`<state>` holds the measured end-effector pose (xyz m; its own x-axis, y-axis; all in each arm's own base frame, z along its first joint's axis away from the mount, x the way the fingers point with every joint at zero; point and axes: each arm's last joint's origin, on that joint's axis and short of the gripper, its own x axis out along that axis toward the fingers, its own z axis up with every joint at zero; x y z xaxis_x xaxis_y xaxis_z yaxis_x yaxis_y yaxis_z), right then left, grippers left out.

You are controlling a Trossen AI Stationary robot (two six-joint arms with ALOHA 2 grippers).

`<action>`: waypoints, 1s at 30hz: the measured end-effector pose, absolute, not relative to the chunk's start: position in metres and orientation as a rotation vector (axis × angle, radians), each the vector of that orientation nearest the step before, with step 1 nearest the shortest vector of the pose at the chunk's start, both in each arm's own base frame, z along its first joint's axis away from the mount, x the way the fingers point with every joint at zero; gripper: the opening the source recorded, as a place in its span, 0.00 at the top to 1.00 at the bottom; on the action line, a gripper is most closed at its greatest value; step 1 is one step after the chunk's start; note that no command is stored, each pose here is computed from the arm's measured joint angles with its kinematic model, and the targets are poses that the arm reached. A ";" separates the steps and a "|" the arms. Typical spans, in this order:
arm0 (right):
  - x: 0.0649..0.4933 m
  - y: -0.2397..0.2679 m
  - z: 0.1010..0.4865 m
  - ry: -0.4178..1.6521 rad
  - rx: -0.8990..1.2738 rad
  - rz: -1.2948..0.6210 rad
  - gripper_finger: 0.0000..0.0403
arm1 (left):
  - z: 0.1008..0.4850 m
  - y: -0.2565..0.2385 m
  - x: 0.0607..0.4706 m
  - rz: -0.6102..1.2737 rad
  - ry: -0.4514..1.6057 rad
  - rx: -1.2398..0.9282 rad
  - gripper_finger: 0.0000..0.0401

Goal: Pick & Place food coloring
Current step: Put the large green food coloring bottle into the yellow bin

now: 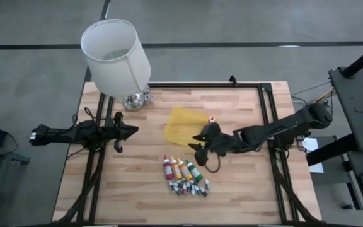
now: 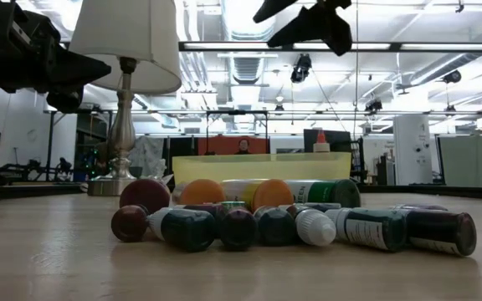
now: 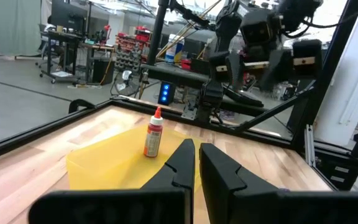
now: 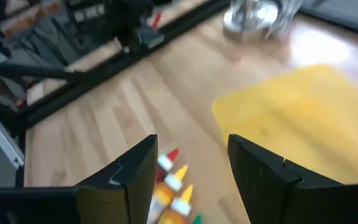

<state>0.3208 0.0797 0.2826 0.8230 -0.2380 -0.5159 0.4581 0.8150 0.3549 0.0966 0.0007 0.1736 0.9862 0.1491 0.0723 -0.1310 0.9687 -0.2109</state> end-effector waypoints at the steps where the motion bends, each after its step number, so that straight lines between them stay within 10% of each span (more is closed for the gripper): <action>1: 0.324 0.081 0.282 0.499 0.498 -0.389 0.53 | 0.174 0.001 0.097 0.141 -0.088 -0.207 1.00; 30: 0.394 0.081 0.251 1.046 0.756 -0.394 0.44 | 0.173 0.001 0.097 0.142 -0.087 -0.207 1.00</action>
<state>0.3942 0.0806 0.2511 0.4643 0.0543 -0.8840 0.6237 0.6886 0.3699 0.0966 0.0007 0.1734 0.9862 0.1490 0.0715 -0.1311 0.9687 -0.2108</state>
